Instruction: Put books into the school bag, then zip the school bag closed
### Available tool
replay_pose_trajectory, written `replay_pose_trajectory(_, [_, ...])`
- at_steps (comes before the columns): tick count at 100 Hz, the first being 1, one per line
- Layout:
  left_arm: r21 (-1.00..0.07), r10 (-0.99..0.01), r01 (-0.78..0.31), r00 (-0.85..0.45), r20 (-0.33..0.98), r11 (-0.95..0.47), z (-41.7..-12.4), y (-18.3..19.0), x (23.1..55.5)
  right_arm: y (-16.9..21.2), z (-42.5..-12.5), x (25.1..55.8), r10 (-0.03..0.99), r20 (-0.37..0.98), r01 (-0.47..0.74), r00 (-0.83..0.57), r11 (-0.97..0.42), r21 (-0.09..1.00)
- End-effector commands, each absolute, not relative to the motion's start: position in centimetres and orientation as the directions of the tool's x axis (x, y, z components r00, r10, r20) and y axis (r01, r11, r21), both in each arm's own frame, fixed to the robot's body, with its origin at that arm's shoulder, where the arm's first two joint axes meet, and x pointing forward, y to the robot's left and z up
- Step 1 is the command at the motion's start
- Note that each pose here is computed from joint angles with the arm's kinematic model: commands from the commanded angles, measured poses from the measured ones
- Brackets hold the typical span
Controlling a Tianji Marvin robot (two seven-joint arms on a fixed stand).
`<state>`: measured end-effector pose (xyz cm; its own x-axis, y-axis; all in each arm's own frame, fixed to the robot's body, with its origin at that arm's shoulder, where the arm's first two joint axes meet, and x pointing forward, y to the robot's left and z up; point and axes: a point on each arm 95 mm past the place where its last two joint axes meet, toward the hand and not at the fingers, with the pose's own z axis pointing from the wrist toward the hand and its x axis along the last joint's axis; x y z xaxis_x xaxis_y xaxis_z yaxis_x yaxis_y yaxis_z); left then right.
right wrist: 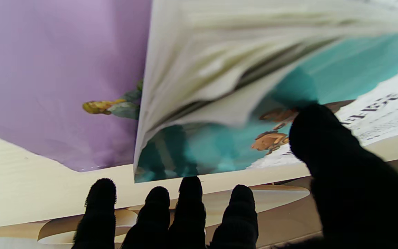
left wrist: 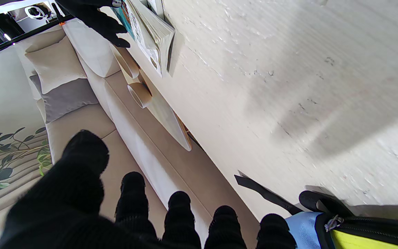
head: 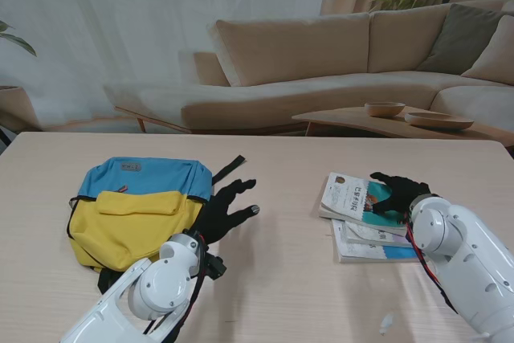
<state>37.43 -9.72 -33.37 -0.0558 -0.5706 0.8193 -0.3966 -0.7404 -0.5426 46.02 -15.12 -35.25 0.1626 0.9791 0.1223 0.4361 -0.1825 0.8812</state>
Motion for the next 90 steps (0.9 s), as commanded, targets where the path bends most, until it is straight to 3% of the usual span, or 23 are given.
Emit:
replay_pose_trajectory(1, [-0.528, -0.559, -0.418, -0.055, 0.827, -0.739, -33.3, -10.3, 37.1, -15.0, -36.0, 45.8, 0.979, 0.116, 0.468, 0.166, -0.181, 0.865])
replay_pose_trajectory(90, [-0.543, -0.569, -0.407, -0.068, 0.82, -0.735, -33.1, -10.2, 37.0, -13.8, -37.4, 46.2, 0.978, 0.142, 0.402, 0.153, -0.193, 0.895])
